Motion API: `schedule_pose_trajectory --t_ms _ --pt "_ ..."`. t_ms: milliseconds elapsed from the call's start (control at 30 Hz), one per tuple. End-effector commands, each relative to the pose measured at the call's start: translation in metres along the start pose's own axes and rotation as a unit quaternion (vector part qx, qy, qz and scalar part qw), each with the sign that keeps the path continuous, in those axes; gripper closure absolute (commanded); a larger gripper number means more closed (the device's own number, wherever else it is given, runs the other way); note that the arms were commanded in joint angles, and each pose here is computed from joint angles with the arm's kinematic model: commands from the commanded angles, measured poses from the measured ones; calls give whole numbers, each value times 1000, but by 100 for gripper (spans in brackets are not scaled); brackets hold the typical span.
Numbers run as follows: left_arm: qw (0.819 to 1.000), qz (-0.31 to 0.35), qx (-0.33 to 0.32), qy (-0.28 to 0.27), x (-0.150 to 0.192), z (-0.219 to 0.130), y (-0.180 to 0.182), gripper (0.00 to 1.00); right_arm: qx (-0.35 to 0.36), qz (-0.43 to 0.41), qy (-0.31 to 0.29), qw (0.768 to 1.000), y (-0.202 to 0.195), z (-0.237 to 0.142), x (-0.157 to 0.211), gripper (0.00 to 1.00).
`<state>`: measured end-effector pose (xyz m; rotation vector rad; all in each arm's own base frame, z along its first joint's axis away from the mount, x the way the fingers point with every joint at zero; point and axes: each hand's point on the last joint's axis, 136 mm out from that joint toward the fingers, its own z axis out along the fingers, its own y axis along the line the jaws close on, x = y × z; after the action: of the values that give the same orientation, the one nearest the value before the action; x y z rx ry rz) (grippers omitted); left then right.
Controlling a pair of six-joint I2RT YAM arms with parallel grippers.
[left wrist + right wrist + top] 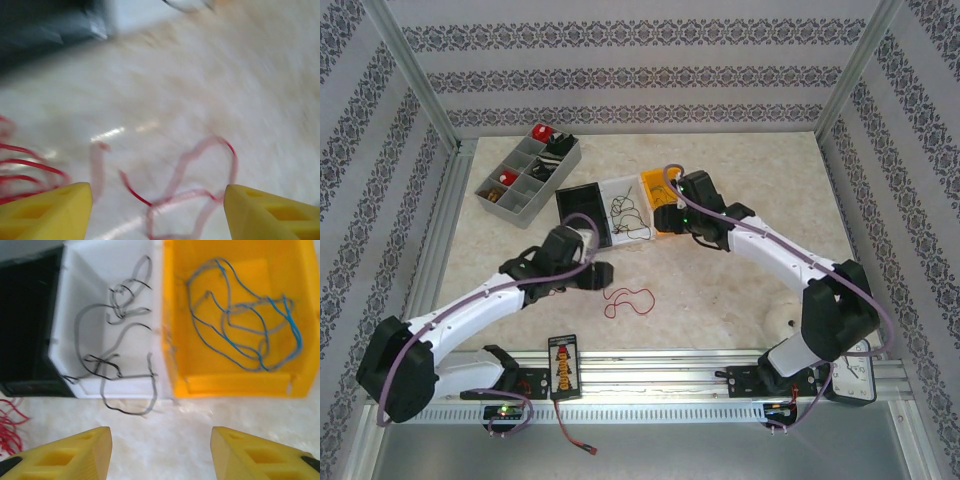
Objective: Untangle the cables
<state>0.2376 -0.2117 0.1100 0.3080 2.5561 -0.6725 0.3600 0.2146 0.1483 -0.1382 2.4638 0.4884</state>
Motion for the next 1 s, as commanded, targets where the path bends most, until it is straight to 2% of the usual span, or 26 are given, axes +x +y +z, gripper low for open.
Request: schedule_pose_trajectory --t_ms 0,67,200,300,467,567,800,900,967 --pt "992 90 48 69 27 2 -27 29 17 39 -20 999 -18 -7 -4 45" --pt "990 113 35 81 32 9 -29 28 16 47 -18 999 -20 -7 -5 45" --pt "987 144 -45 57 22 26 -9 27 11 51 -23 998 -19 -11 -10 45" --pt "984 166 -49 35 15 35 -8 27 8 56 -28 998 -20 -13 -13 45" --pt "980 185 -50 59 19 49 -6 30 4 62 -32 998 -23 -17 -14 45" --pt "978 189 -29 82 28 57 -11 38 5 67 -31 997 -24 -19 -12 45" --pt "976 194 -24 95 36 73 -7 46 6 72 -29 997 -28 -21 -3 46" --pt "975 195 -27 101 36 81 -5 57 4 75 -26 997 -28 -22 0 46" --pt "976 190 -33 101 34 85 -5 69 6 76 -26 997 -29 -22 1 46"
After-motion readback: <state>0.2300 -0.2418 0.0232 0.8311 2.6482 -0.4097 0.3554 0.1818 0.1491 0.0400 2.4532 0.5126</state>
